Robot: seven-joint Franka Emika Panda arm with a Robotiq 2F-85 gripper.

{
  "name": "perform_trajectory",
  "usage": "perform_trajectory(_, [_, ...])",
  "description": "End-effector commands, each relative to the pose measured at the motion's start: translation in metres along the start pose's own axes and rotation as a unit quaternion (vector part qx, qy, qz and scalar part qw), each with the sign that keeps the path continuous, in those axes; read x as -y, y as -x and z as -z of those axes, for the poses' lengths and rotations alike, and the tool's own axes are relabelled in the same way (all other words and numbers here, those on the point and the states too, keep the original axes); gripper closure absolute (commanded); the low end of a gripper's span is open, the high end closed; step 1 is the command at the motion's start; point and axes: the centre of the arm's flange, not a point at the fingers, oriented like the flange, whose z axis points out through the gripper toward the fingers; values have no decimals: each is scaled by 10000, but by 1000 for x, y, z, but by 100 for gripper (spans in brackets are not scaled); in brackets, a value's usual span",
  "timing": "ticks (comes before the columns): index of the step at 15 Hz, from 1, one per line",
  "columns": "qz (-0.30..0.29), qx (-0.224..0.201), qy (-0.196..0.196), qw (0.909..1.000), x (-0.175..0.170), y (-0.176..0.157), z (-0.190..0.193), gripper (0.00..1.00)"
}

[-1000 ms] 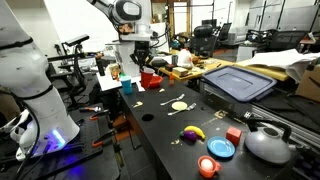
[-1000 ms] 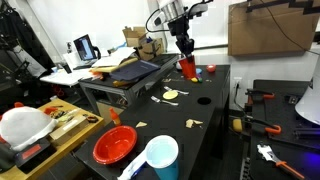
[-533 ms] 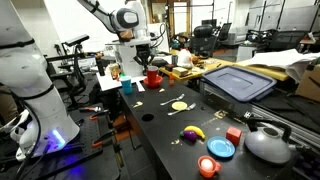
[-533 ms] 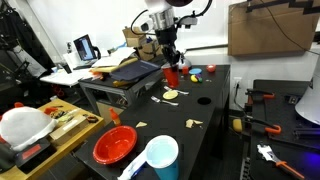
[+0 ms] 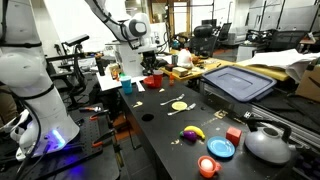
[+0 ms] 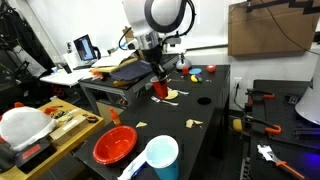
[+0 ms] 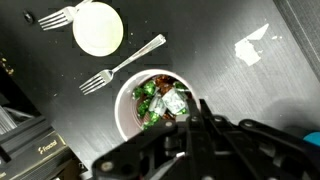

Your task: Move the red cup to the left

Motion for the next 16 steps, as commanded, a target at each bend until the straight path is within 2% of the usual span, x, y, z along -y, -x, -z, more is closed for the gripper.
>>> perform_trajectory(1, [56,24,95,9999,11,-29,-18,99])
perform_trajectory(8, [429,54,-23,9991,50,-55,-44,99])
perform_trajectory(16, [608,167,-95,9980,65,-58,-63,99])
